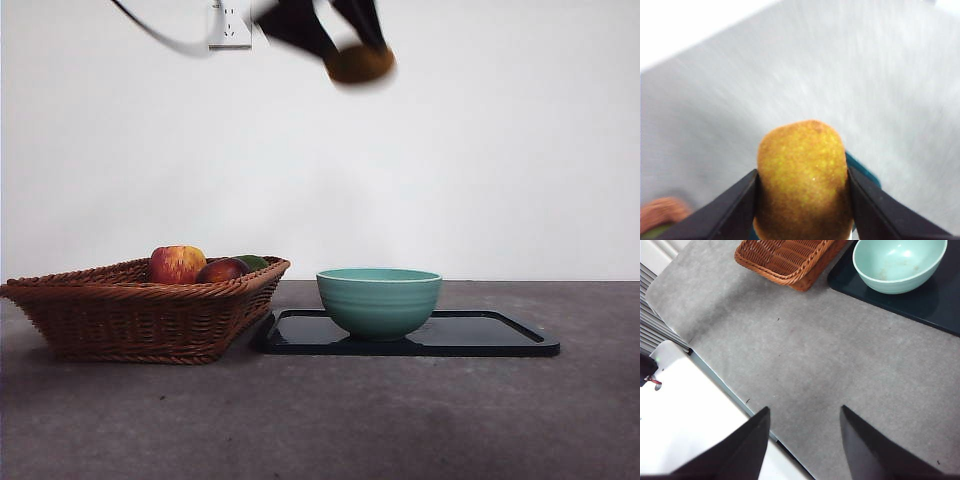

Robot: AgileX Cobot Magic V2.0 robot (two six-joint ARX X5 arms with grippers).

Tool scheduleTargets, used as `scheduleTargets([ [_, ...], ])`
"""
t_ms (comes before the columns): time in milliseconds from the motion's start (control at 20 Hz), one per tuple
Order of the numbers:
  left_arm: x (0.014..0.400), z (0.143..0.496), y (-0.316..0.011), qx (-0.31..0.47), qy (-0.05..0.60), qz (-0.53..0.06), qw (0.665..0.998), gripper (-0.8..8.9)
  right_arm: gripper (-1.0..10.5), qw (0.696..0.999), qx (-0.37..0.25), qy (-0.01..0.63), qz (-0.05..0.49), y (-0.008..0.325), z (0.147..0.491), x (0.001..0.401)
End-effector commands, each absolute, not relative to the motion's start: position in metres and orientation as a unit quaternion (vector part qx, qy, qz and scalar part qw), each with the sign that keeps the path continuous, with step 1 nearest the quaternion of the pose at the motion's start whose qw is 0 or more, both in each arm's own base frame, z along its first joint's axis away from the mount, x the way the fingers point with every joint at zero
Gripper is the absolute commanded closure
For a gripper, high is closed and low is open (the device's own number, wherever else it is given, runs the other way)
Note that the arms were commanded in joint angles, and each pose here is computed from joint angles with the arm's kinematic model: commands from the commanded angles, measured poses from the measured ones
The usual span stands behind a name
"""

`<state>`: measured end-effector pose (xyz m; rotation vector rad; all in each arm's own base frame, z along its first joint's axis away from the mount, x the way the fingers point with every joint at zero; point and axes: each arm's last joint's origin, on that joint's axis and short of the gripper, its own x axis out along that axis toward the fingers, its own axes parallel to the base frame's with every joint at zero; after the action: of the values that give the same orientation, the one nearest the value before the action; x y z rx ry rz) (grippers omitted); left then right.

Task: Pick up the wifruite, put it on the bowl, pick up the plate, put it on desk

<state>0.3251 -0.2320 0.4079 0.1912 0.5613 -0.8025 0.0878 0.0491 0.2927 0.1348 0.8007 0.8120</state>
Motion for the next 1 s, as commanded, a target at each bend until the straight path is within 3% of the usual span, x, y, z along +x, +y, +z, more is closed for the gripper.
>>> scheduleTargets([
  [50,0.306,0.442,-0.205,0.066,0.254,-0.356,0.897,5.78,7.2,0.84,0.056,0.372,0.391,0.05,0.295,0.088],
  [300,0.255,0.486,-0.137,0.026,0.262,-0.279,0.924,5.78,7.2,0.84,0.055,0.37,0.392,0.05,0.295,0.088],
  [500,0.236,0.492,-0.114,0.017,0.272,-0.221,0.936,5.78,7.2,0.84,0.053,0.37,0.393,0.05,0.295,0.088],
  [700,0.229,0.477,-0.101,-0.001,0.292,-0.186,0.938,5.78,7.2,0.84,0.053,0.37,0.393,0.05,0.295,0.088],
  [1000,0.23,0.424,-0.098,-0.03,0.319,-0.15,0.935,5.78,7.2,0.84,0.053,0.37,0.393,0.05,0.295,0.088],
])
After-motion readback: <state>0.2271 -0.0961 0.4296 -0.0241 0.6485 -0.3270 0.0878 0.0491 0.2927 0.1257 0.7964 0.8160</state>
